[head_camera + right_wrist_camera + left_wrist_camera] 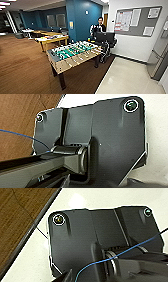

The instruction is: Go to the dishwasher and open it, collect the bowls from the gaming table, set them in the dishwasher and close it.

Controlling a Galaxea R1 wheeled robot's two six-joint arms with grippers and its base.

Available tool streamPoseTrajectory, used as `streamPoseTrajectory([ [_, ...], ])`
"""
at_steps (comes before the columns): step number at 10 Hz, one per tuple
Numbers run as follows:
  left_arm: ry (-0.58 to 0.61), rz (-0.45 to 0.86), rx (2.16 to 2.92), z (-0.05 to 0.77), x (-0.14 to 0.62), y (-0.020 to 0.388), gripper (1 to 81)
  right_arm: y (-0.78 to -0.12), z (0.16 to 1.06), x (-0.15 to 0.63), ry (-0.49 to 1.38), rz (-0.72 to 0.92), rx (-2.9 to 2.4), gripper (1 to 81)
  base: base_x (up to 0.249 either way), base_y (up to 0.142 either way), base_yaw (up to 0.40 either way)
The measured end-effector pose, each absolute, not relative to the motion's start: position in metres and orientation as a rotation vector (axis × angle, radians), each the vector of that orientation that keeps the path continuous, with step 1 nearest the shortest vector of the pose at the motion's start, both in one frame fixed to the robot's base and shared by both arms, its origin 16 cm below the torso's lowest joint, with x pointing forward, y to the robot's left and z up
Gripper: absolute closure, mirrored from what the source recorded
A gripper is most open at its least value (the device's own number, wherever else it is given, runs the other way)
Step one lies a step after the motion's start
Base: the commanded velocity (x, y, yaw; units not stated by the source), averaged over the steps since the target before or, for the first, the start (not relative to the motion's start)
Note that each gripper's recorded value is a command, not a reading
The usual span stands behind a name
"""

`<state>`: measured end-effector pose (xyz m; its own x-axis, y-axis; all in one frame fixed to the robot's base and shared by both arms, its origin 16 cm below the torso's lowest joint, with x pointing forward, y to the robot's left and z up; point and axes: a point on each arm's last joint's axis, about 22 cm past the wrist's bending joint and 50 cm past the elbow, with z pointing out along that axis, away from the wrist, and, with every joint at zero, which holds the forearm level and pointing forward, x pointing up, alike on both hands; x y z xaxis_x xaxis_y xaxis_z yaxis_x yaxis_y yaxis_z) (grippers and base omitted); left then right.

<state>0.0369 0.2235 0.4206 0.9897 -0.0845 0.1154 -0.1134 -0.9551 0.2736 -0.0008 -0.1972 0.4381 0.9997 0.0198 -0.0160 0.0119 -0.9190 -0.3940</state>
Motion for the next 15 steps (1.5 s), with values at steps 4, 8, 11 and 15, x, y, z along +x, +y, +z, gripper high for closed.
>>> streamPoseTrajectory([
  [4,-0.144,0.148,2.851,0.421,0.036,0.223,1.0,-0.193,0.437,-0.002,-0.023,0.031,-2.737,1.0,0.0,0.0,0.335],
  [8,-0.144,0.157,2.85,0.421,0.039,0.223,1.0,-0.192,0.437,-0.003,-0.024,0.033,-2.737,1.0,0.0,0.0,0.335],
  [11,-0.144,0.151,2.845,0.421,0.036,0.219,1.0,-0.194,0.436,-0.003,-0.023,0.032,-2.741,1.0,0.0,0.0,0.332],
  [15,-0.145,0.149,2.846,0.421,0.036,0.219,1.0,-0.184,0.437,-0.003,-0.025,0.031,-2.73,1.0,0.0,0.0,0.311],
])
